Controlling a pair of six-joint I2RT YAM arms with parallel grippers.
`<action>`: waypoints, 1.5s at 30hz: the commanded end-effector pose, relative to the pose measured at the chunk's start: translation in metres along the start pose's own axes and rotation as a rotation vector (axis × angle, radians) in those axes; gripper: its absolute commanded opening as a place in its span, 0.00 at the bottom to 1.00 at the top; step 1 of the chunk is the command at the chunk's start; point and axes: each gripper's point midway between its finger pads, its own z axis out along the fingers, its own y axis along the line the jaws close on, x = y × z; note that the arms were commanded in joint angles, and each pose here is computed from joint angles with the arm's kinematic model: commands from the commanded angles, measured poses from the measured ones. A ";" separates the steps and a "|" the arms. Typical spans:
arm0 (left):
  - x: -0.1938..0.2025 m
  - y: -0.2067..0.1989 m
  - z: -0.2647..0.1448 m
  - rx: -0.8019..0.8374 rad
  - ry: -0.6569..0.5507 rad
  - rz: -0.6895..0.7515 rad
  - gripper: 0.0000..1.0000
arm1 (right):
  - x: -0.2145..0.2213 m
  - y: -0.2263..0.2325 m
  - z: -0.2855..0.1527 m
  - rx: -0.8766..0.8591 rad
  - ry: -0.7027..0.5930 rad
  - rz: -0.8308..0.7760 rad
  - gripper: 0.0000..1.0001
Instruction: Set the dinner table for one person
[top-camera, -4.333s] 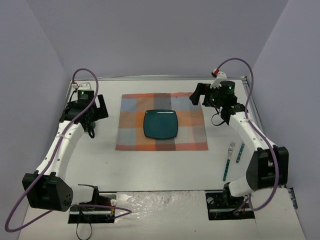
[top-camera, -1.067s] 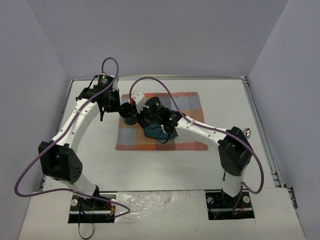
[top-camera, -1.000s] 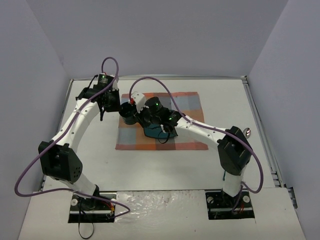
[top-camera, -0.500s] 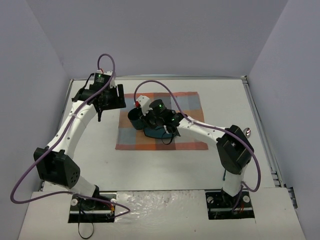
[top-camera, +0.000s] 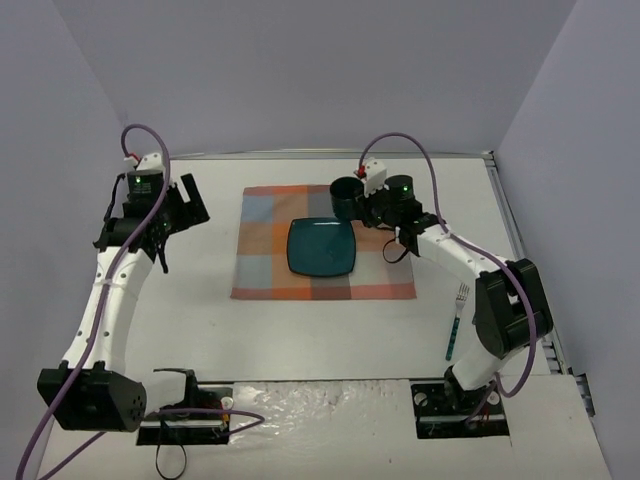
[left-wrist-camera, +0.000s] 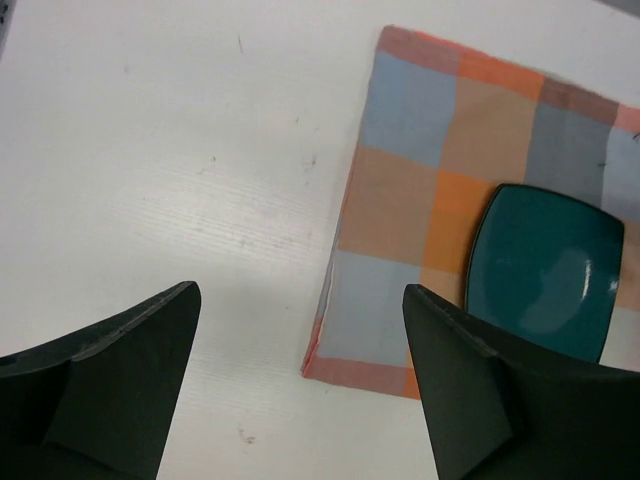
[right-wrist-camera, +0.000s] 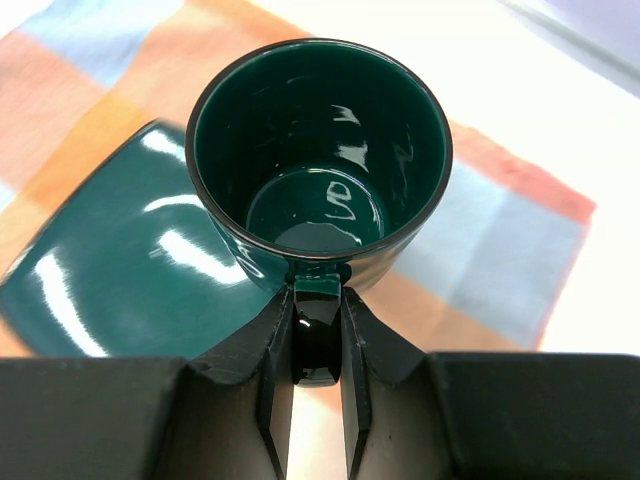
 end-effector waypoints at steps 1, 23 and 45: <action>0.004 0.002 0.016 0.012 -0.035 0.014 0.80 | -0.081 -0.035 -0.016 -0.002 -0.325 -0.077 0.00; 0.032 0.019 0.042 -0.030 0.063 0.034 0.80 | -0.067 -0.142 0.027 0.049 -0.337 -0.200 0.00; 0.037 0.021 0.050 -0.041 0.090 0.046 0.80 | 0.016 -0.156 0.050 0.034 -0.208 -0.130 0.26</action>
